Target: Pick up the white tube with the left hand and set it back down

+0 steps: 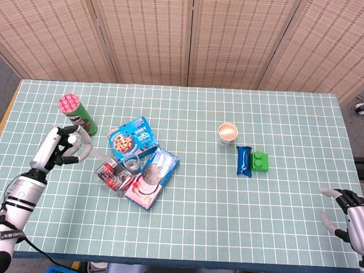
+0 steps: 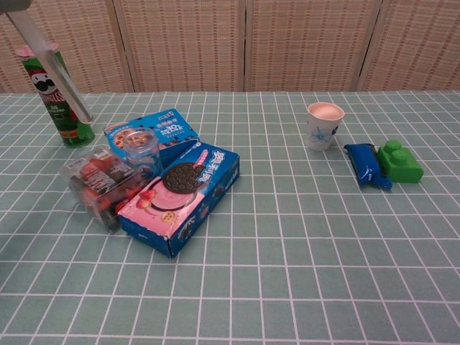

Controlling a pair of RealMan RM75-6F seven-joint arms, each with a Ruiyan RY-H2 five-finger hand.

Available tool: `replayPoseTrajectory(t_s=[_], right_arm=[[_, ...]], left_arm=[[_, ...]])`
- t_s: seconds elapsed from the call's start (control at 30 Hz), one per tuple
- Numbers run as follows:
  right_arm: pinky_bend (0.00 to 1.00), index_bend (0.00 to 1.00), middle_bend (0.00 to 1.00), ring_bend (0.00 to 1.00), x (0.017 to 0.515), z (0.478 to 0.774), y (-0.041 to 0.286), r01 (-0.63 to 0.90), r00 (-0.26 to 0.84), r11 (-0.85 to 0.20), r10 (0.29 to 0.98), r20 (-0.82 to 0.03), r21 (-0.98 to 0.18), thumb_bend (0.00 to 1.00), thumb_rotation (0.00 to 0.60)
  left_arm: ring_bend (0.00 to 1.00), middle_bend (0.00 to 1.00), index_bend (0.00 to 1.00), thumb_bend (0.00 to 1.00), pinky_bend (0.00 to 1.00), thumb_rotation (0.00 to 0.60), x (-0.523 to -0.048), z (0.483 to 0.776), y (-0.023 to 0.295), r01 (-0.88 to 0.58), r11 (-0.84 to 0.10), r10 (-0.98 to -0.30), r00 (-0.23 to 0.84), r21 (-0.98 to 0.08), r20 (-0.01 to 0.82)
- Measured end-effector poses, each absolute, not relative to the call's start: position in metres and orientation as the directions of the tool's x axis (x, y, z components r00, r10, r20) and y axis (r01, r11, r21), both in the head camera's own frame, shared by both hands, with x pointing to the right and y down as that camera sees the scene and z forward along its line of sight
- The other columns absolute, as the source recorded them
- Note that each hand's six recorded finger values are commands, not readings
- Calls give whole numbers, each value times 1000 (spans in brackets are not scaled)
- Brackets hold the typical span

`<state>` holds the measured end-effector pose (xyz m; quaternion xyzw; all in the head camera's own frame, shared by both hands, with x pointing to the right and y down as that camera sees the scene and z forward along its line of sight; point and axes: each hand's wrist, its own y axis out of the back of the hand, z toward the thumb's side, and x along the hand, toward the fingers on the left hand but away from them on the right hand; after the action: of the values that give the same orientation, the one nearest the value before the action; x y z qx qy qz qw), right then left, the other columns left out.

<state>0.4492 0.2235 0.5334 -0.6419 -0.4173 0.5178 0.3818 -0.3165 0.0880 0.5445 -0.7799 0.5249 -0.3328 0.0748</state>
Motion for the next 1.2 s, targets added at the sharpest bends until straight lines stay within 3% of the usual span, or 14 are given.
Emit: replayPoseTrajectory(t_s=[0.67,1.2], right_arm=[[481,332,387,320,452,533,223,148,113,-363,930,-349,-920,293,600],[481,332,387,320,454,530,222,157,111,-353,934,-339,-922,293,600]], left_arm=[[1000,1000,763,511,1000,600,-249,546,82,-702,-520,-840,317,-487,440],[1000,1000,762,511,1000,600,-238,574,77,-682,-542,-819,298,-491,489]])
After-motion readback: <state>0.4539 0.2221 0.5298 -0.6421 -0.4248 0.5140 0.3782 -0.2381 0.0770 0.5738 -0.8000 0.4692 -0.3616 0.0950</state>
